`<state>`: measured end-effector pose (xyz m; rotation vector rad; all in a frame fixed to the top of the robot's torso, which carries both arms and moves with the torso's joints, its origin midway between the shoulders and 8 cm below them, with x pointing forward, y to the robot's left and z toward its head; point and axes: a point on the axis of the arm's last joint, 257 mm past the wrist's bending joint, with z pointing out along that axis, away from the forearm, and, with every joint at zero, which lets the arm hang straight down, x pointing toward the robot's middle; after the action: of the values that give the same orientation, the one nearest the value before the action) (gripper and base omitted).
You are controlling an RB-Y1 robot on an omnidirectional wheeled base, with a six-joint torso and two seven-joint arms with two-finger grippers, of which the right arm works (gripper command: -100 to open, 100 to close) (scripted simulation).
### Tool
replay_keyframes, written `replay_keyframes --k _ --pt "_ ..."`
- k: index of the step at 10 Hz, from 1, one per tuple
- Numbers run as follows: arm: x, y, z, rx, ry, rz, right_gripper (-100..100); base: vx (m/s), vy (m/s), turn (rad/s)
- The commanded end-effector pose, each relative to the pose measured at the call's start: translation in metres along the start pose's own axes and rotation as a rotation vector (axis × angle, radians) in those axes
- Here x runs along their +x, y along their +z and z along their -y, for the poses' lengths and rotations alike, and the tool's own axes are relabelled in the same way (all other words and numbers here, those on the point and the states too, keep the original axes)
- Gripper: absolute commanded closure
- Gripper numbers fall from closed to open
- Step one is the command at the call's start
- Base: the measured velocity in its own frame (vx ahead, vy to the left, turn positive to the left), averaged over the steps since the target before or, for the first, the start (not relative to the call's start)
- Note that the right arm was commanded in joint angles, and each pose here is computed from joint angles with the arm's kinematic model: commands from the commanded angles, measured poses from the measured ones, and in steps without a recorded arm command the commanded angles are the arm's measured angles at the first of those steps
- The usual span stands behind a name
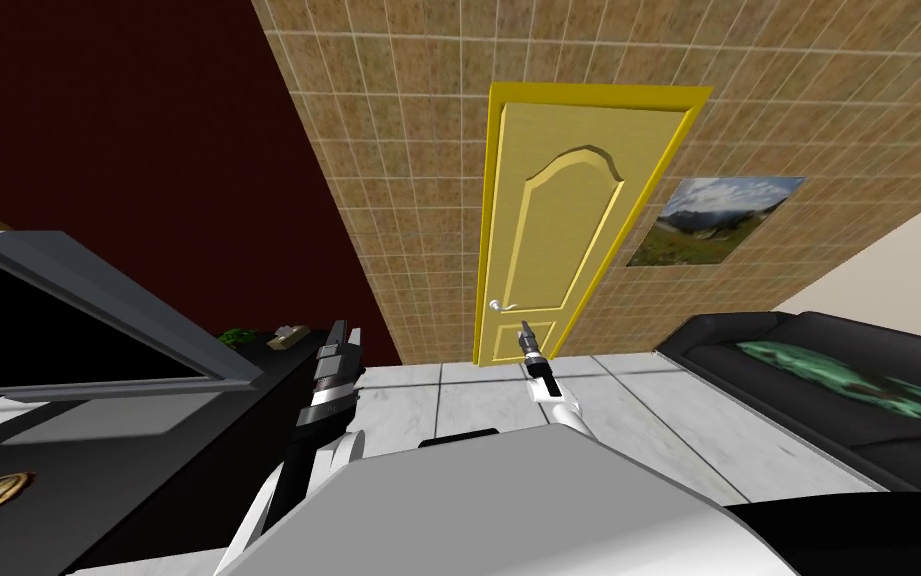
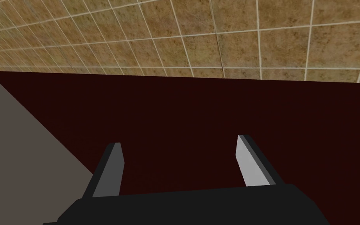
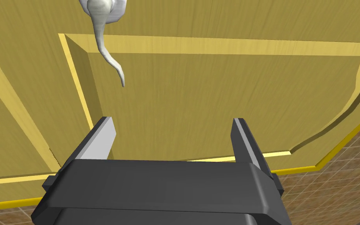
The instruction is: Pull the door open
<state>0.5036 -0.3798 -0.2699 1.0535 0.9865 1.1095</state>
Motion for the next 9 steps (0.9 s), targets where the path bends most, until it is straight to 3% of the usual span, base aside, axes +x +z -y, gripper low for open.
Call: replay_keyframes --k 1,9 --pt "-0.006 0.003 0.009 0.018 -0.004 0.009 -100 0.049 -0.038 0.119" --pt "-0.032 0.0026 0.052 0.12 -0.018 0.052 -100 0.04 -0.038 0.118"
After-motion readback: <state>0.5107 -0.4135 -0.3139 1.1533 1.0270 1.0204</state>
